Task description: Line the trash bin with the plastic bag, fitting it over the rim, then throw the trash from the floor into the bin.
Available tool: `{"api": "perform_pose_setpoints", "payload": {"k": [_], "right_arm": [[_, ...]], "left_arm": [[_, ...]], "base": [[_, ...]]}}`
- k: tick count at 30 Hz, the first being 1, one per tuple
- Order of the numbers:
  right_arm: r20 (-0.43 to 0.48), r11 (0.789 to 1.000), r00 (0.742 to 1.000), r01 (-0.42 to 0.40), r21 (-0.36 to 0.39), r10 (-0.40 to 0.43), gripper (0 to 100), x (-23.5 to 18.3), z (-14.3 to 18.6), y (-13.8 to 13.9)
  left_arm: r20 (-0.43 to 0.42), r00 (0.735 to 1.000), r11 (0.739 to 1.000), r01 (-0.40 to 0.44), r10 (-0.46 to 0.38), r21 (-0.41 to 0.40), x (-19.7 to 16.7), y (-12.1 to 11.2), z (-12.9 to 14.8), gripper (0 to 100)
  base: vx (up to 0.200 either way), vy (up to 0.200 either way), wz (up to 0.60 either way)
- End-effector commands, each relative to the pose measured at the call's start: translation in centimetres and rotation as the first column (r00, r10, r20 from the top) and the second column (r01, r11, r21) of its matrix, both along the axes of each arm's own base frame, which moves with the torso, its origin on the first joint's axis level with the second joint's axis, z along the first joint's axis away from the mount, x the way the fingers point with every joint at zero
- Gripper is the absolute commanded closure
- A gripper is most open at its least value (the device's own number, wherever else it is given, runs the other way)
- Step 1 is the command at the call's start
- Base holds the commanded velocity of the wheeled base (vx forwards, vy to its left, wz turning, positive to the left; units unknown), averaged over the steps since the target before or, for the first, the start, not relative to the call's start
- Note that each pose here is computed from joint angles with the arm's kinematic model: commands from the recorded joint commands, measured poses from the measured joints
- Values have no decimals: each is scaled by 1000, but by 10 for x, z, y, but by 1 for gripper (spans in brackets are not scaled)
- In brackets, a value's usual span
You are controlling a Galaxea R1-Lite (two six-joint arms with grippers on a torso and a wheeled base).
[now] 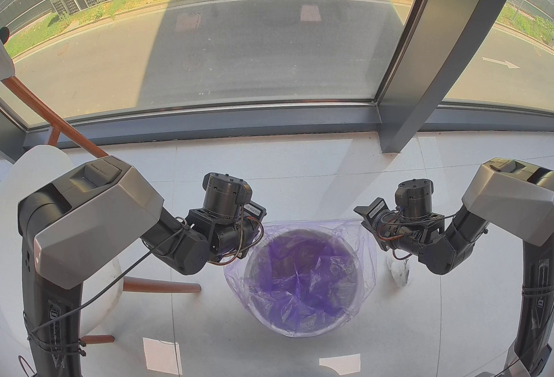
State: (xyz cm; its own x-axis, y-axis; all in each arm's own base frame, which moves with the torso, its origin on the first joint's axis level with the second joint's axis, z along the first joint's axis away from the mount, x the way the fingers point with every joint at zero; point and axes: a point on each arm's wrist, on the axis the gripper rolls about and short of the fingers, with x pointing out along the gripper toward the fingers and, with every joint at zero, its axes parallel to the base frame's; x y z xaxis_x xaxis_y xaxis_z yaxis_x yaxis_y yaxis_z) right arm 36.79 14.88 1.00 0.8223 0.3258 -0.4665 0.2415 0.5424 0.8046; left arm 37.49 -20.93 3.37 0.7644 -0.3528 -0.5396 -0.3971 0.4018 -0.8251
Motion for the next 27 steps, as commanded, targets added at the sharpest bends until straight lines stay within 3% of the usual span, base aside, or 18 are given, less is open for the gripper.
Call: {"api": "perform_pose_setpoints", "payload": {"k": [1, 8, 13, 20, 27], "right_arm": [[22, 999, 999, 33, 5, -33, 0, 2, 10, -12], [30, 999, 999, 30, 27, -31, 0, -21, 37, -28], [27, 998, 1000, -14, 54, 12, 0, -40, 48, -31], [151, 990, 988, -61, 126, 42, 0, -54, 65, -30], [182, 992, 983, -51, 112, 30, 0, -68, 72, -39]], "left_arm": [[-1, 1000, 1000, -2, 2, 0, 0, 0, -1, 0], [-22, 1000, 1000, -1, 1, 9, -7, 4, -4, 0], [11, 1000, 1000, -3, 3, -11, -9, 5, 13, 0], [108, 994, 996, -21, 31, -90, -14, 13, 62, 0], [181, 983, 993, -2, 23, -117, -35, 23, 100, 0]], "base": [[0, 0, 0], [0, 0, 0], [0, 0, 0], [0, 0, 0], [0, 0, 0]]}}
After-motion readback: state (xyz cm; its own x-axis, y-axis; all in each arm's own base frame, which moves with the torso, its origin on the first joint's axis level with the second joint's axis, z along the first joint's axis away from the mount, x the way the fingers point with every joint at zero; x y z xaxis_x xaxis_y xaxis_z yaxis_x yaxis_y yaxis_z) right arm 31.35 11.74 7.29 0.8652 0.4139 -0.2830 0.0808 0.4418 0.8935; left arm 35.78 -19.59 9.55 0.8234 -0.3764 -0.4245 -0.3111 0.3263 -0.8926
